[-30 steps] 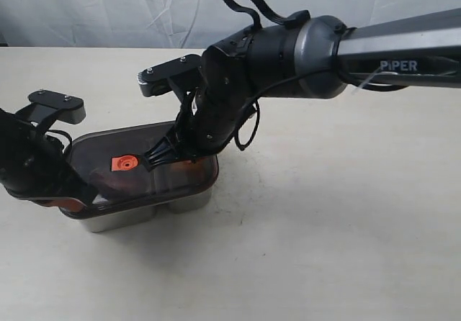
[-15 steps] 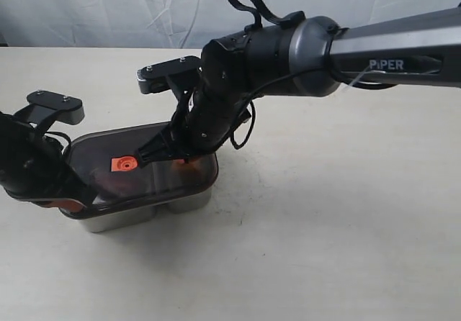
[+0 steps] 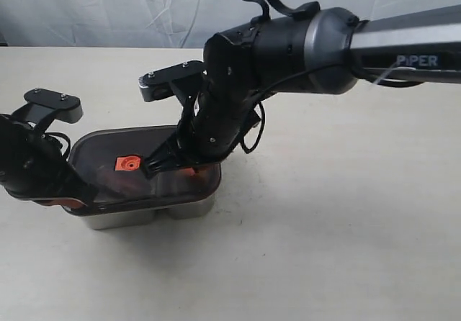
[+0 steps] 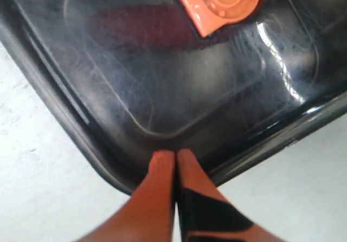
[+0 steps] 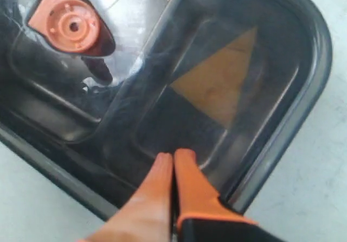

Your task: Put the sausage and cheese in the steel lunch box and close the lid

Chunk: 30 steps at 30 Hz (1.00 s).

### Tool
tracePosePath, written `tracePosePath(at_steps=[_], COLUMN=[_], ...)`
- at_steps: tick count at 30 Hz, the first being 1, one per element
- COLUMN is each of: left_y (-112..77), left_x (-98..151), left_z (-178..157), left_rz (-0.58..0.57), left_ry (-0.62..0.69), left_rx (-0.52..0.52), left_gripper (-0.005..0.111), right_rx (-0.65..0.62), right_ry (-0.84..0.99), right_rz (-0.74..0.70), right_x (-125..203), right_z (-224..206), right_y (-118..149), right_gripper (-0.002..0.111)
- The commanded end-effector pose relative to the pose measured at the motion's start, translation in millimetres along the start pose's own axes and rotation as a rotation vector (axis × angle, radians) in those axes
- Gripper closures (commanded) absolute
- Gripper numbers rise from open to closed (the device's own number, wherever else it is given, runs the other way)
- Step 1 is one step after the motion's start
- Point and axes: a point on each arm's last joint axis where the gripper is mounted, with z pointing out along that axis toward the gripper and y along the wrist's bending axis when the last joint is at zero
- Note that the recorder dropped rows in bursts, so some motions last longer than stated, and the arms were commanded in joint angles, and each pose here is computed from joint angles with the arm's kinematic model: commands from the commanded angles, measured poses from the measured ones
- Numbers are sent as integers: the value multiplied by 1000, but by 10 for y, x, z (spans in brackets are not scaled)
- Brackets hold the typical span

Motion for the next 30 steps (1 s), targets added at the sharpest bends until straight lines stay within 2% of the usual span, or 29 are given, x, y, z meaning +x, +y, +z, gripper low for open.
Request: tracePosePath(at_steps=[1, 6, 13, 16, 20, 23, 30], left_y=[-36, -91, -215, -229, -225, -228, -223], left_x=[-14, -12, 86, 100, 97, 105, 94], left_z=[-109, -305, -694, -750, -717, -702, -705], left_rz=[6, 13, 50, 55, 57, 63, 78], left_ry=[-64, -147, -269, -294, -282, -276, -288], left_rx=[-7, -9, -9, -13, -8, -2, -10], left_gripper=[106, 106, 106, 106, 106, 106, 106], right_rx=[31, 31, -19, -28, -18, -11, -14], right_ry=[-52, -57, -93, -30, 37, 39, -1], right_rz=[-23, -36, -30, -35, -20, -17, -14], right_x=[-21, -2, 54, 142, 276, 297, 258], right_z=[-298, -477, -792, -685, -339, -167, -116], right_y=[7, 38, 244, 286, 241, 219, 220], right_gripper=[109, 109, 109, 109, 109, 109, 109])
